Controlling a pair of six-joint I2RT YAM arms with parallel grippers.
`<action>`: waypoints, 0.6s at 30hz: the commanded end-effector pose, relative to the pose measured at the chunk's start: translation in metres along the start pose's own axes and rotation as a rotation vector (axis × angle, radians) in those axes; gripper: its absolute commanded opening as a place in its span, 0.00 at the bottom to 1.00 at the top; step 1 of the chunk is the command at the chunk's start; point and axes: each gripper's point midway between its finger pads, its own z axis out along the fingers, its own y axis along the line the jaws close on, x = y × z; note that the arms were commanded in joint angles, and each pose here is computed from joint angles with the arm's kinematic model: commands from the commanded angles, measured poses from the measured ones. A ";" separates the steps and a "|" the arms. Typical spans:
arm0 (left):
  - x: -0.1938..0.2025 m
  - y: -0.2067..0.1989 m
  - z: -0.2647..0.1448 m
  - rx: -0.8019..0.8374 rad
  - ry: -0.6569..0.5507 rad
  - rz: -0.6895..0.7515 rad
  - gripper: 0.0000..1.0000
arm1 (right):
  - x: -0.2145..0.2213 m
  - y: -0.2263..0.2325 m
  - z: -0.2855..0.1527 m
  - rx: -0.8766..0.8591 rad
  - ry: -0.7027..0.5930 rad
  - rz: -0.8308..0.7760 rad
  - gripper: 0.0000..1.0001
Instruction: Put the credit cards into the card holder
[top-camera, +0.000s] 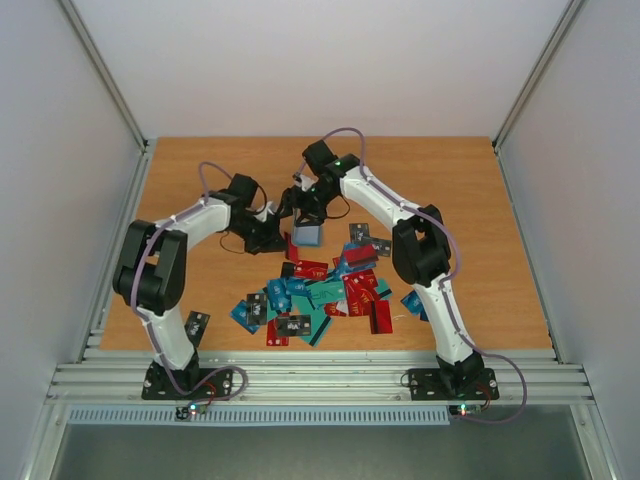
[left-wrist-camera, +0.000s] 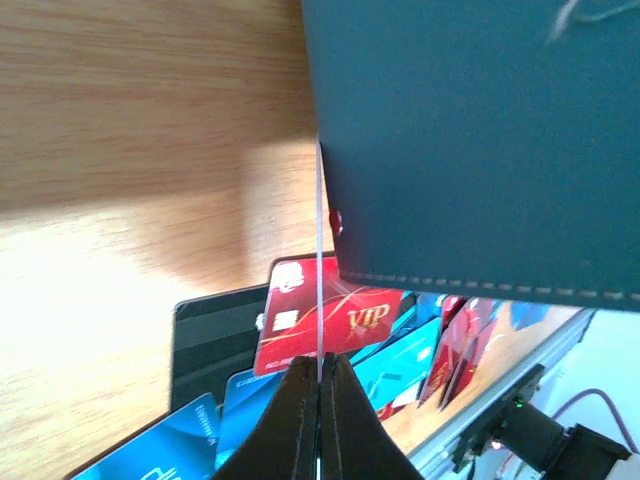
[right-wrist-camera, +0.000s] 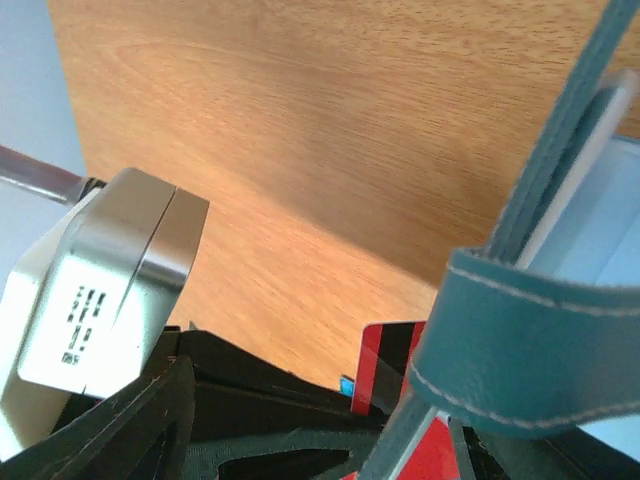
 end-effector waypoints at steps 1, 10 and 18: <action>0.017 0.009 -0.010 -0.088 0.007 0.038 0.00 | -0.004 0.024 0.007 -0.077 0.004 -0.047 0.69; 0.024 0.017 -0.062 -0.287 -0.125 0.123 0.00 | -0.011 0.026 0.015 -0.096 0.009 -0.056 0.69; 0.003 0.031 -0.082 -0.422 -0.261 0.199 0.00 | -0.017 0.028 0.026 -0.134 0.030 -0.064 0.70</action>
